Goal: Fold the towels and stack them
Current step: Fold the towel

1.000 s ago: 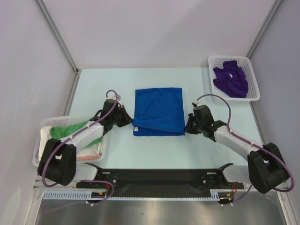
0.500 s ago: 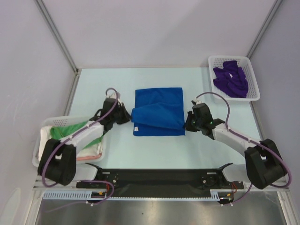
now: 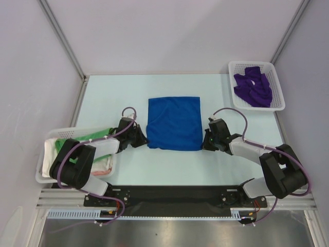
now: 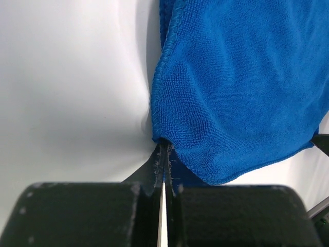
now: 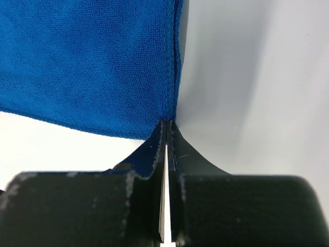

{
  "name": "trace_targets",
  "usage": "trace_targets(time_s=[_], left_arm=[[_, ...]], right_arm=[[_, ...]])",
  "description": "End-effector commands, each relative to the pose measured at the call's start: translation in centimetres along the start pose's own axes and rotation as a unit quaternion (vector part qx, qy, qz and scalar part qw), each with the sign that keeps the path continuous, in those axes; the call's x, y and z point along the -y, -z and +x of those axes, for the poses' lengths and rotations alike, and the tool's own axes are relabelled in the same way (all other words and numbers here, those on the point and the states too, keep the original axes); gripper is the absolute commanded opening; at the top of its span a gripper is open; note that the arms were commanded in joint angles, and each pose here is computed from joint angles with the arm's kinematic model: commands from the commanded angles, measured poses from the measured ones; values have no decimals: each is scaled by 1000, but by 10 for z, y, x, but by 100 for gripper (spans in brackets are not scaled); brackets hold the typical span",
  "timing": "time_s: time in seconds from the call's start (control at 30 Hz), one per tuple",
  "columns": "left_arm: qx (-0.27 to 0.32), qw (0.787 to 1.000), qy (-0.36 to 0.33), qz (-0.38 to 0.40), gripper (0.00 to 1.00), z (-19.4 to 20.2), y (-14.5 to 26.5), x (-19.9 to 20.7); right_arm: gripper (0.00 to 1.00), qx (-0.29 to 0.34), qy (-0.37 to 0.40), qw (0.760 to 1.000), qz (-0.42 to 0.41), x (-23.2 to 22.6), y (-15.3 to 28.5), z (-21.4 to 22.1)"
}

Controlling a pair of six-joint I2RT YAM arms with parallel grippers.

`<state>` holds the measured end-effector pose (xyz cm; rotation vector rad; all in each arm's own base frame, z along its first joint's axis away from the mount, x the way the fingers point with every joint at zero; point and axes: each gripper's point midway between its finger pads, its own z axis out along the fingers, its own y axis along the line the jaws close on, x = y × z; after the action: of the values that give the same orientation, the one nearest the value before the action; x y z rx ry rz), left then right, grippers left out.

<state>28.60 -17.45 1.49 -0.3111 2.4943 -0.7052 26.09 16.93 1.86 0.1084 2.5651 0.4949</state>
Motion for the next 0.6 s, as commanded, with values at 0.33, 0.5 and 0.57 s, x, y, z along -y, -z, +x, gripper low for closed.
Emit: trace_targets(time_s=[0.33,0.5,0.57], left_arm=[[-5,1000,-26,-11,13,12,26,0],[8,999,-35,-1,37,5,37,8],[41,998,-40,-7,43,-16,44,16]], right_arm=[[2,22,-23,998,52,21,15,-14],[24,31,-28,998,50,23,23,-15],[35,43,-29,998,40,17,29,-23]])
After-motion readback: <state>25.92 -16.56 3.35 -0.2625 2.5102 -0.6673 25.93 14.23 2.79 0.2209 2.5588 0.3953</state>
